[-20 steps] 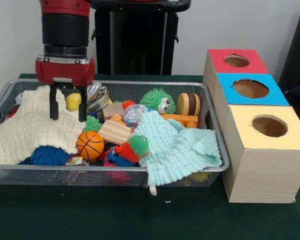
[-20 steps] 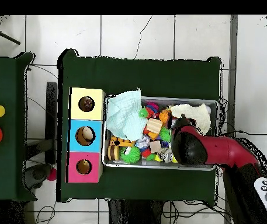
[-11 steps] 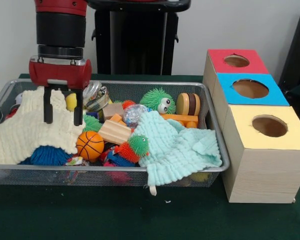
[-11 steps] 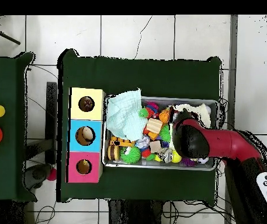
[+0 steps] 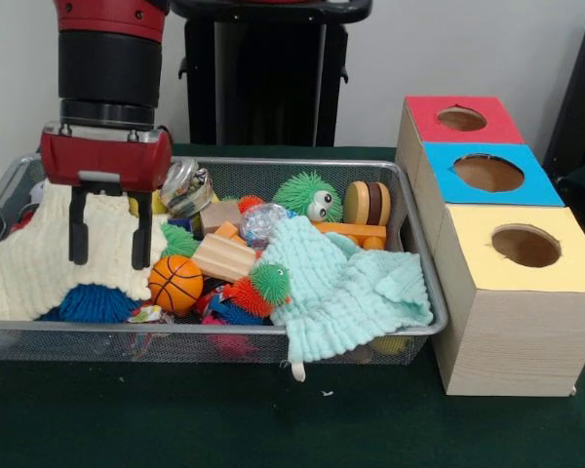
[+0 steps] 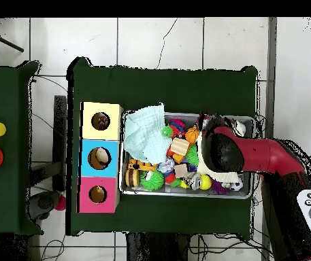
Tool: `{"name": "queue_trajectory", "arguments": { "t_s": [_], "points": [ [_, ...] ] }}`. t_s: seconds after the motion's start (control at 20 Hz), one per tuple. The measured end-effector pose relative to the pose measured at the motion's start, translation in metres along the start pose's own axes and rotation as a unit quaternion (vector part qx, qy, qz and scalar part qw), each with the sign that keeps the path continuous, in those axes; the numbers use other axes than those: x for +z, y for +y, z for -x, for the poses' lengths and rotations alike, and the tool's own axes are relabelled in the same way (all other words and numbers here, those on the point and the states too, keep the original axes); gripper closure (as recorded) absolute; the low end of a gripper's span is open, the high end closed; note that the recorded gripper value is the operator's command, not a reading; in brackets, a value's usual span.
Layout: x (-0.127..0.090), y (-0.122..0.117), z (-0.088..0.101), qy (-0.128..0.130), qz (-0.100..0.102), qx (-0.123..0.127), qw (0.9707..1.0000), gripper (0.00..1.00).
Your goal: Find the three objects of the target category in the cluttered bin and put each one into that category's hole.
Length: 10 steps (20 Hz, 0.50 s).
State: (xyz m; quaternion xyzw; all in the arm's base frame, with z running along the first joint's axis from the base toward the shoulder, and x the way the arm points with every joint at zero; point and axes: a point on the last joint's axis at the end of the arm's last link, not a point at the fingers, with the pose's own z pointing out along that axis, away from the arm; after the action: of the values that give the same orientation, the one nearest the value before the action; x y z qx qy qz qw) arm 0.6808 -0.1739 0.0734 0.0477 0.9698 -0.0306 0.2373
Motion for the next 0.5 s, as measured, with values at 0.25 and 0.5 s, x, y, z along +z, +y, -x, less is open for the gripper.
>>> {"name": "queue_trajectory", "arguments": {
  "t_s": [0.25,0.5],
  "points": [
    [0.012,0.008,0.006,-0.004,0.003,-0.003,1.0,0.0],
    [0.029,0.031,0.004,-0.001,0.012,-0.016,0.9998,0.0]
  ]
}}
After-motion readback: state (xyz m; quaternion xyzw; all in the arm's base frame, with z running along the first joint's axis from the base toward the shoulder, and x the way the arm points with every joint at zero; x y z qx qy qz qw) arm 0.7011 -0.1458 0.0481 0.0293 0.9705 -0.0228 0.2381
